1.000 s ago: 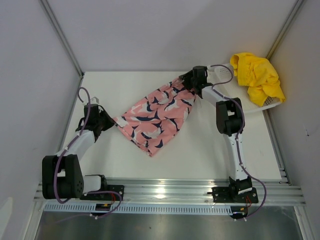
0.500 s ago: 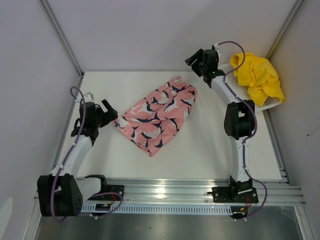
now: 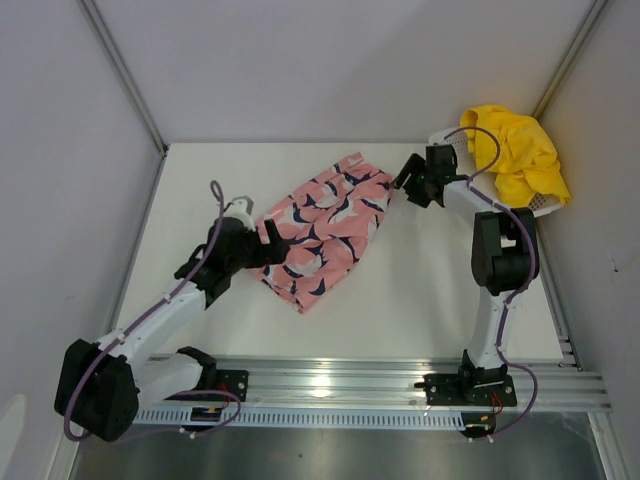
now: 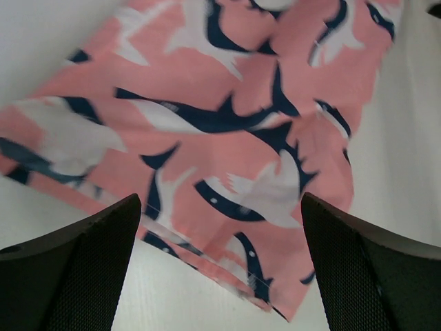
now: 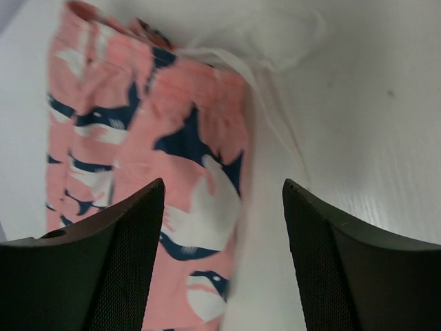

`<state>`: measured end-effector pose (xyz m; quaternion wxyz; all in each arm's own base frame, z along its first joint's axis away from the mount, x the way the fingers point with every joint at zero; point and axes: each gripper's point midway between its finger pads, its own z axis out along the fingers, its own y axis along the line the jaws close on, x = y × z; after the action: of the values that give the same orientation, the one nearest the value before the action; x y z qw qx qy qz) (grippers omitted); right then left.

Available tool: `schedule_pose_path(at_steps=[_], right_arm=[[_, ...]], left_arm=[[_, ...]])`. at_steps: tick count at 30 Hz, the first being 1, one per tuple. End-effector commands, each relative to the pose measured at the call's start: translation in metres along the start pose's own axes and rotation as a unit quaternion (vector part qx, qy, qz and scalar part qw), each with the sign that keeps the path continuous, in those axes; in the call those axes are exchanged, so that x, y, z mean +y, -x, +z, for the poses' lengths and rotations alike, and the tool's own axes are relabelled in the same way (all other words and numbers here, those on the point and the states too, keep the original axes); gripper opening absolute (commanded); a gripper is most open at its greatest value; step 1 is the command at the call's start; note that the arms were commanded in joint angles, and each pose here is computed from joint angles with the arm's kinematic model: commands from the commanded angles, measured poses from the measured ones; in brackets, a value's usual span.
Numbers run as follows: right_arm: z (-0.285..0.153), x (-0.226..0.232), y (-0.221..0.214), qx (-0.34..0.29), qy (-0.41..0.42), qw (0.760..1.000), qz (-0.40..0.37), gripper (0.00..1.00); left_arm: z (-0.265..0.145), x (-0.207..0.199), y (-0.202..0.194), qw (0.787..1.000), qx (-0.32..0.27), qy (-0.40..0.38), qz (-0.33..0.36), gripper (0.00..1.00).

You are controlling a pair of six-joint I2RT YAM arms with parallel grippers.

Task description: Fold and stack the shorts

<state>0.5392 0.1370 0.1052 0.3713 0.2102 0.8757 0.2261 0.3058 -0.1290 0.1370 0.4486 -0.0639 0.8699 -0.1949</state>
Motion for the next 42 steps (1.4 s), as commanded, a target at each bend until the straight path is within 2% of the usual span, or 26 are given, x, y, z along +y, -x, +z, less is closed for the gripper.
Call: schedule_pose_path(at_steps=[1, 7, 9, 10, 20, 25, 28, 31, 32, 34, 35, 36, 40, 42], right_arm=[[-0.013, 0.019, 0.008, -0.005, 0.06, 0.998, -0.014, 0.71], [0.009, 0.017, -0.009, 0.024, 0.079, 0.997, -0.009, 0.74], [0.014, 0.023, -0.009, 0.026, 0.103, 0.994, -0.003, 0.83], [0.021, 0.024, -0.01, 0.025, 0.112, 0.993, -0.002, 0.83], [0.048, 0.008, -0.021, 0.009, 0.053, 0.999, -0.005, 0.81], [0.065, 0.011, -0.025, 0.015, 0.075, 0.997, 0.005, 0.77], [0.073, 0.014, -0.028, 0.018, 0.094, 0.995, 0.013, 0.73], [0.076, 0.019, -0.031, 0.022, 0.11, 0.993, 0.021, 0.62], [0.076, 0.021, -0.033, 0.023, 0.112, 0.993, 0.021, 0.54], [0.077, 0.024, -0.033, 0.02, 0.113, 0.993, 0.02, 0.46], [0.076, 0.026, -0.031, 0.018, 0.112, 0.993, 0.018, 0.36], [0.077, 0.025, -0.031, 0.016, 0.109, 0.994, 0.018, 0.32], [0.076, 0.031, -0.031, 0.017, 0.11, 0.994, 0.015, 0.26], [0.077, 0.03, -0.029, 0.017, 0.107, 0.994, 0.015, 0.2]], left_arm=[[0.003, -0.037, -0.01, 0.997, 0.002, -0.045, 0.064, 0.99], [0.003, -0.066, -0.041, 0.983, 0.033, -0.054, 0.17, 0.99], [0.003, -0.071, -0.047, 0.98, 0.038, -0.055, 0.188, 0.99], [0.003, -0.073, -0.048, 0.978, 0.039, -0.056, 0.195, 0.99], [0.003, -0.088, -0.068, 0.956, 0.054, -0.035, 0.287, 0.99], [0.001, -0.096, -0.076, 0.945, 0.057, -0.047, 0.319, 0.99], [-0.002, -0.104, -0.085, 0.934, 0.063, -0.061, 0.345, 0.99], [-0.004, -0.11, -0.098, 0.922, 0.071, -0.072, 0.375, 0.99], [-0.004, -0.112, -0.101, 0.919, 0.072, -0.074, 0.382, 0.99], [-0.004, -0.116, -0.111, 0.908, 0.08, -0.082, 0.403, 0.99], [-0.003, -0.116, -0.114, 0.905, 0.082, -0.081, 0.41, 0.99], [-0.001, -0.116, -0.118, 0.901, 0.089, -0.077, 0.418, 0.99], [0.005, -0.11, -0.133, 0.888, 0.112, -0.064, 0.442, 0.99], [0.008, -0.105, -0.14, 0.884, 0.124, -0.053, 0.448, 0.99]])
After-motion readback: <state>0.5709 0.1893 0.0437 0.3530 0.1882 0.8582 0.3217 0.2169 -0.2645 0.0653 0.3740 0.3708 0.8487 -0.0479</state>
